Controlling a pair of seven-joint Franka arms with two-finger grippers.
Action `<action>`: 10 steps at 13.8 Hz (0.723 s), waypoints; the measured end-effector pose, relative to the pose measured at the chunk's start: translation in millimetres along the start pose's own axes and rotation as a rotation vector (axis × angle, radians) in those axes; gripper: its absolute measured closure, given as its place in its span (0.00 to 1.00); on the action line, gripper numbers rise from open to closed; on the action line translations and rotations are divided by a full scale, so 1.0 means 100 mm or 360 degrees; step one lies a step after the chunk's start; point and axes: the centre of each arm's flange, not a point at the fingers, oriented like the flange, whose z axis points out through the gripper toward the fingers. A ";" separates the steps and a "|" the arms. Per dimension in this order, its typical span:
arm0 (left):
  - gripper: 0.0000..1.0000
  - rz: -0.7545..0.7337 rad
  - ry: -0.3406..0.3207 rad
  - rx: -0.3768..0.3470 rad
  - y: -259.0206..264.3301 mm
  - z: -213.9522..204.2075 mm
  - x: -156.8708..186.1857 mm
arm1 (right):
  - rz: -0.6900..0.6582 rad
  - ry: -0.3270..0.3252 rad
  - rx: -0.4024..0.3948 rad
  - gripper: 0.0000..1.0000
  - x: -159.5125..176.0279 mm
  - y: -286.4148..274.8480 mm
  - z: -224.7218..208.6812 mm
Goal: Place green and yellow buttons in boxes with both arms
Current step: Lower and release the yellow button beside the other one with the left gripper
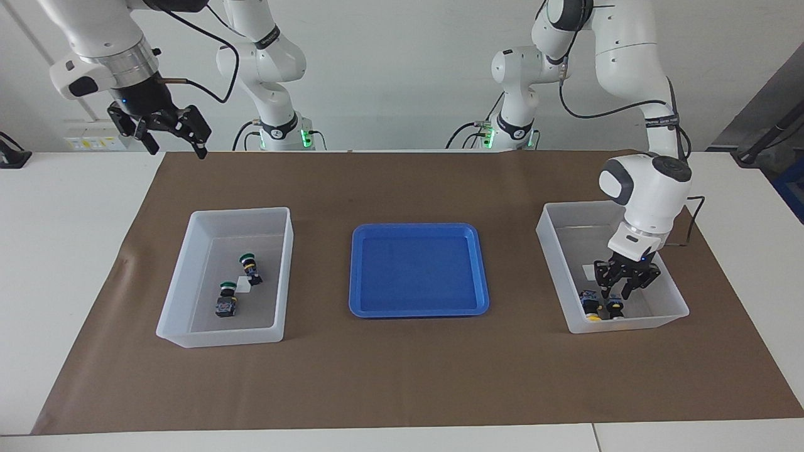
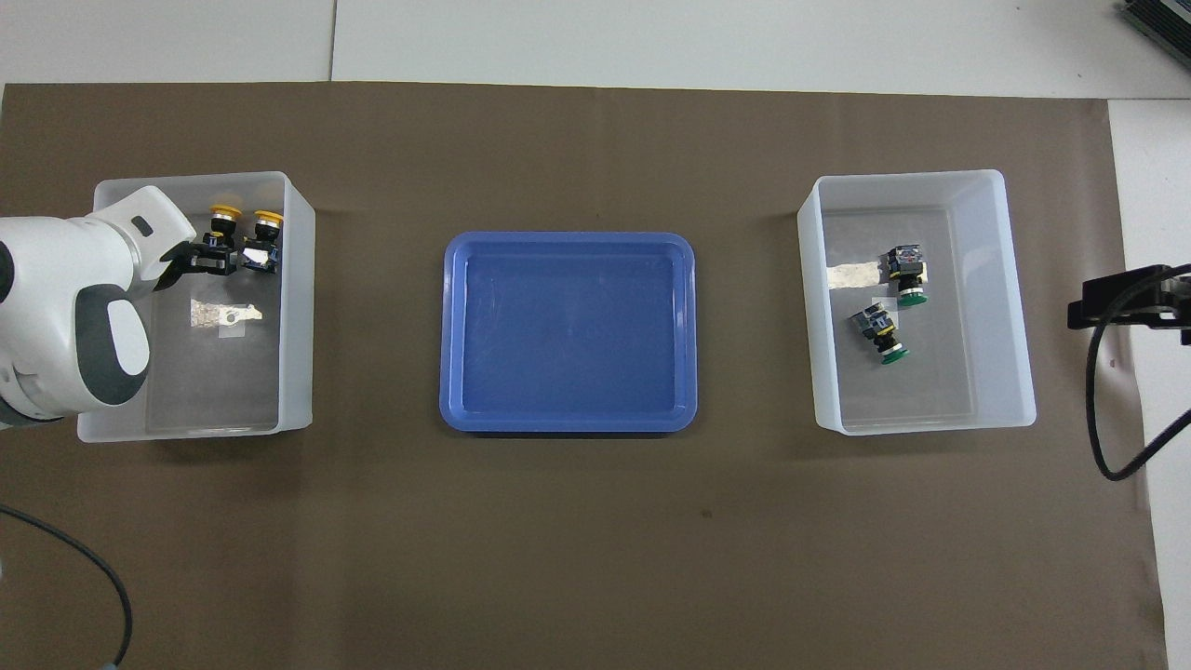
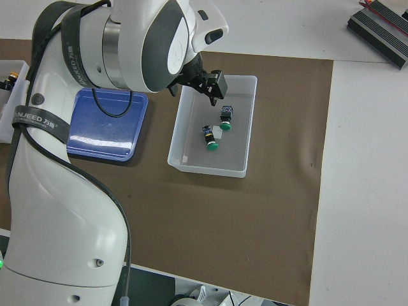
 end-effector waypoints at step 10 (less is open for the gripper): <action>0.00 0.0022 -0.0010 -0.0039 0.09 -0.83 0.27 | 0.0000 0.0000 0.0000 0.00 0.00 0.00 0.00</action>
